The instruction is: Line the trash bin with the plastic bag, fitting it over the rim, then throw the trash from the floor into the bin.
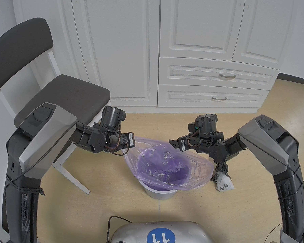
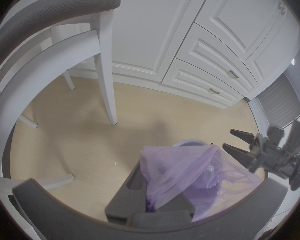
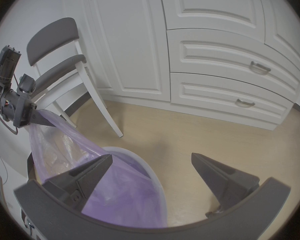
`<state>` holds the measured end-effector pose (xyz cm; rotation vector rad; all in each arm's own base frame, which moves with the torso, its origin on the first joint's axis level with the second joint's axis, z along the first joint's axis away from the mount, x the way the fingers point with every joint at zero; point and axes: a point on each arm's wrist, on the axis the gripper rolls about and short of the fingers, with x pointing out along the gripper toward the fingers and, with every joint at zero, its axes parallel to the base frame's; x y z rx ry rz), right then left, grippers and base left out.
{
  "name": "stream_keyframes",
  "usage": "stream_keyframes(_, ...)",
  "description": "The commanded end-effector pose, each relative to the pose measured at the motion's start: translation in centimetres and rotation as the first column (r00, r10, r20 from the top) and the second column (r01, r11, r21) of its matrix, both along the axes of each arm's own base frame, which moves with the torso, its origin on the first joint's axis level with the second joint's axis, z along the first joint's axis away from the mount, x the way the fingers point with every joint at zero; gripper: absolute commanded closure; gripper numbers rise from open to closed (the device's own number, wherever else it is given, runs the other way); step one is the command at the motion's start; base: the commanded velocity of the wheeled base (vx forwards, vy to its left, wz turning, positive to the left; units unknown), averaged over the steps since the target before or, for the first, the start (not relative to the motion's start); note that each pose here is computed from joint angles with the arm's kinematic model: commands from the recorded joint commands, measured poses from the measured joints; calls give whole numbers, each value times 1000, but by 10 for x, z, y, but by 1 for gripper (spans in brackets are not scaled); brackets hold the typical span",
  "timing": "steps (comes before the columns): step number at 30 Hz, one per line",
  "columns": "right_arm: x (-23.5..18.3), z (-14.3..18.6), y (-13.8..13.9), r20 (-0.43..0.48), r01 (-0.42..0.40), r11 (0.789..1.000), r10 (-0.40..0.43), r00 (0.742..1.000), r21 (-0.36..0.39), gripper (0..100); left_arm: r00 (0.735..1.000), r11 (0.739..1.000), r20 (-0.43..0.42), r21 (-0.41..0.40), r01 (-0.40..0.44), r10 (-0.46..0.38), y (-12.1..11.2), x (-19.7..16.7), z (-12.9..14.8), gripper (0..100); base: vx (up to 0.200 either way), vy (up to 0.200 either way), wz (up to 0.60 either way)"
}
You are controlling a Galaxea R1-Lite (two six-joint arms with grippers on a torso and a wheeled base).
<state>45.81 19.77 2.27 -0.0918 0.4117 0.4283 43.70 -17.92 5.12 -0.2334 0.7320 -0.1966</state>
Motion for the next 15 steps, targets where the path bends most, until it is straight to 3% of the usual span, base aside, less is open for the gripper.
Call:
stream_keyframes(1,-35,53,8,26,65,997,-66,997,39,0,1000,1000,9,-2,-9,9,-5,12,-11,100,0,0,0)
stream_keyframes(4,-48,67,1,3,104,992,-104,995,68,0,999,1000,24,5,-27,27,-7,18,-13,100,0,0,0)
stream_keyframes(8,-73,68,-12,-59,173,985,-173,983,4,0,999,999,19,23,-49,49,-9,26,-12,100,0,0,0)
stream_keyframes(9,-82,68,-17,-78,172,985,-173,982,-11,0,998,998,16,19,-55,55,-10,26,-10,0,0,0,0)
stream_keyframes(15,-111,53,-32,-156,169,983,-178,972,-67,0,996,997,-39,27,-74,75,-6,24,-5,0,0,0,0)
